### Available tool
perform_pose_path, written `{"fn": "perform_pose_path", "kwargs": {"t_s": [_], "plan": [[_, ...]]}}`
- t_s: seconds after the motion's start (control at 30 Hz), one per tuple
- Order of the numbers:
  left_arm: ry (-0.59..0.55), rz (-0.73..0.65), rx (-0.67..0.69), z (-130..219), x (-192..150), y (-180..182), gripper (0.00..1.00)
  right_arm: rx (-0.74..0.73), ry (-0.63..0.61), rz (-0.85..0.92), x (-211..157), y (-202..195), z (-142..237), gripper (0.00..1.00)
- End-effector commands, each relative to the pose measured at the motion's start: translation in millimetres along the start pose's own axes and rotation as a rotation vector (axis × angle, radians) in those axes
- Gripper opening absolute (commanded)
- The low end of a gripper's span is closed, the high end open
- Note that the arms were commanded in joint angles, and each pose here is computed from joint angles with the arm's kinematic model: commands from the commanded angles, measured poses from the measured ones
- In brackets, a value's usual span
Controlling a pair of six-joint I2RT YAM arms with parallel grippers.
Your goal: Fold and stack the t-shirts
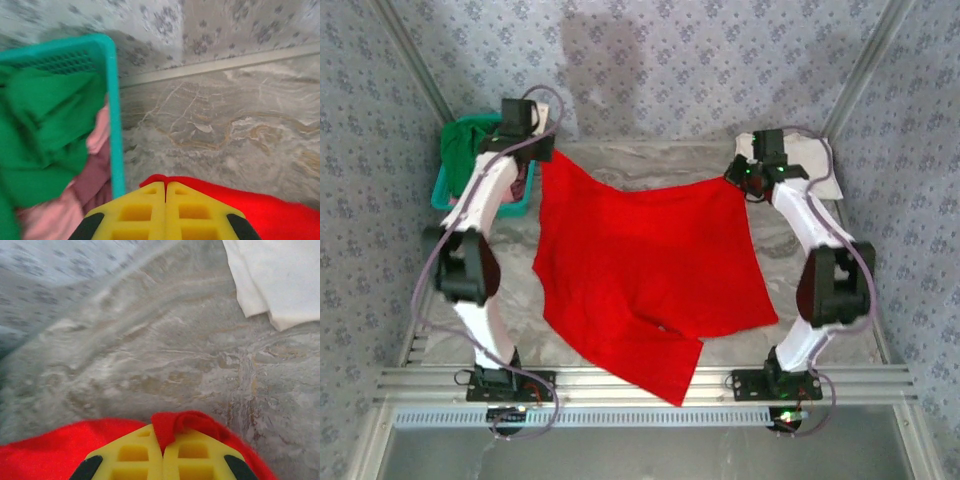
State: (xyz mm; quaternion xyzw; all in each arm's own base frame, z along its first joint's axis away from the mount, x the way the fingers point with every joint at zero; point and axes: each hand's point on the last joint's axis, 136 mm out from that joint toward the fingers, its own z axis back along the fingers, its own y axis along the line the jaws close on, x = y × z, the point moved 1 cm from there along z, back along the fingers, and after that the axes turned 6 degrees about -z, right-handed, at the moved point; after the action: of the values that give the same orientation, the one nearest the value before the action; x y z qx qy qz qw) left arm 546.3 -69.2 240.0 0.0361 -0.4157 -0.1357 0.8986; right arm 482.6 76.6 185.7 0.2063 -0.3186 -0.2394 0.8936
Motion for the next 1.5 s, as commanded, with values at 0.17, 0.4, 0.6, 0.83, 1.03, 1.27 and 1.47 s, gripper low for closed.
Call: {"fn": "perform_pose_path", "kwargs": {"t_s": [0.17, 0.4, 0.6, 0.83, 1.03, 1.27, 1.47], "plan": [[-0.126, -0.07, -0.01, -91.8, 70.8, 3.6, 0.03, 0.046, -0.036, -0.024, 58.0, 31.2, -102.9, 0.18], [-0.329, 0.034, -0.068, -74.8, 119.4, -0.2, 0.69, 0.171, -0.174, -0.137, 137.6, 62.2, -100.3, 0.55], [-0.322, 0.158, -0.146, -1.2, 136.8, -0.1, 0.72, 0.207, -0.179, -0.067, 141.6, 80.6, -46.5, 0.62], [-0.358, 0.313, -0.215, 42.2, 61.7, -33.8, 0.78, 0.217, -0.075, 0.044, 57.6, 65.7, -3.5, 0.55], [-0.051, 0.399, -0.191, 58.8, -91.2, -86.8, 0.67, 0.077, 0.074, 0.147, -39.5, 11.2, -1.3, 0.22], [0.226, 0.518, -0.172, 49.1, -215.0, -124.4, 0.31, -0.086, 0.213, 0.029, -92.0, -75.2, -33.3, 0.0], [0.297, 0.632, -0.099, 33.7, -272.2, -122.0, 0.25, -0.151, 0.242, -0.048, -120.6, -102.5, -42.8, 0.0]]}}
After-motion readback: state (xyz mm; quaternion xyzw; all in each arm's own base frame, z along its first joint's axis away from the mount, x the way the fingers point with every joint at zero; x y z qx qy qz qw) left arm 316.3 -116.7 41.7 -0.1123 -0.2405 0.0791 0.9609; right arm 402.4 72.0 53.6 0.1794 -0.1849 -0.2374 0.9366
